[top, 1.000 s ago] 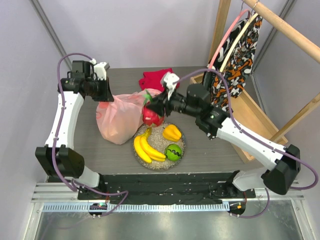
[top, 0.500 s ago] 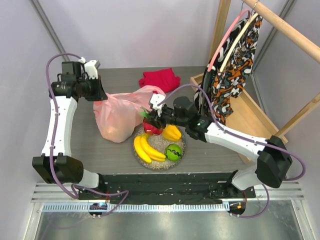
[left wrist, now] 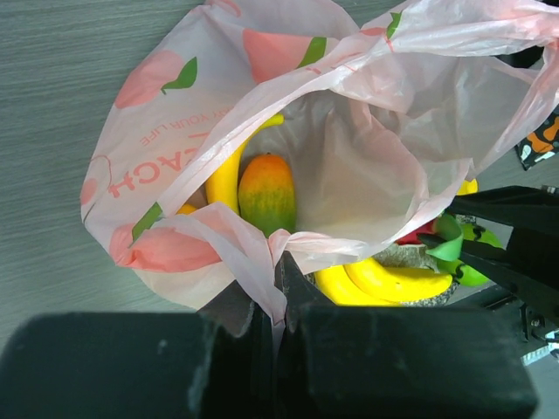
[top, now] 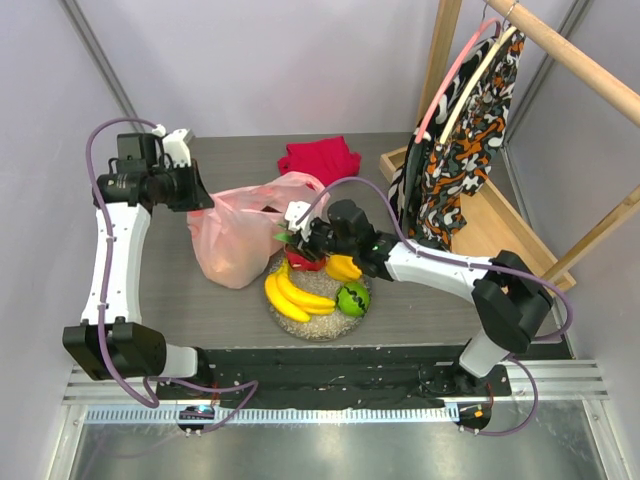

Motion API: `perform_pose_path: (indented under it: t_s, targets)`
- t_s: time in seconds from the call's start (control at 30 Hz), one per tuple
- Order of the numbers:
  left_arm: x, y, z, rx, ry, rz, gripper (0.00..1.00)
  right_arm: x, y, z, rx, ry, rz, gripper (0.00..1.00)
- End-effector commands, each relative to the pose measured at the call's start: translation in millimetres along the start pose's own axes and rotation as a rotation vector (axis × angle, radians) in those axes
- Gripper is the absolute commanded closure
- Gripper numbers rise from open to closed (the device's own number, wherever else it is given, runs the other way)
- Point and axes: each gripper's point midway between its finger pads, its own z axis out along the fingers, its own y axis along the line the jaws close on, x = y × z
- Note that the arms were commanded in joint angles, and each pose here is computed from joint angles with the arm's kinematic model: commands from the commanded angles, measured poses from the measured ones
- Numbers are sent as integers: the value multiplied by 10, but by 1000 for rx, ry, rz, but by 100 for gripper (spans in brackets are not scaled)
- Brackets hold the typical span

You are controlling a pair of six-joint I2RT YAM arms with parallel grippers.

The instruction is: Take the fake fruits out of the plastic bag

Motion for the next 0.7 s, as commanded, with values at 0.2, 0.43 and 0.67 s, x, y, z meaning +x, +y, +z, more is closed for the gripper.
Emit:
perform_pose_path:
  t_s: [0.2, 0.43, 0.67]
  targets:
    - [-15, -85, -106, 50, -44, -10, 100, -239, -121, 50, 28, -35, -15, 59]
    - [174, -85, -170, 35, 5, -15, 100, -768, -70, -278, -15, -114, -24, 29]
    - [616, 50, -275, -24, 85, 132, 100, -1421, -49, -579, -38, -270, 30, 32]
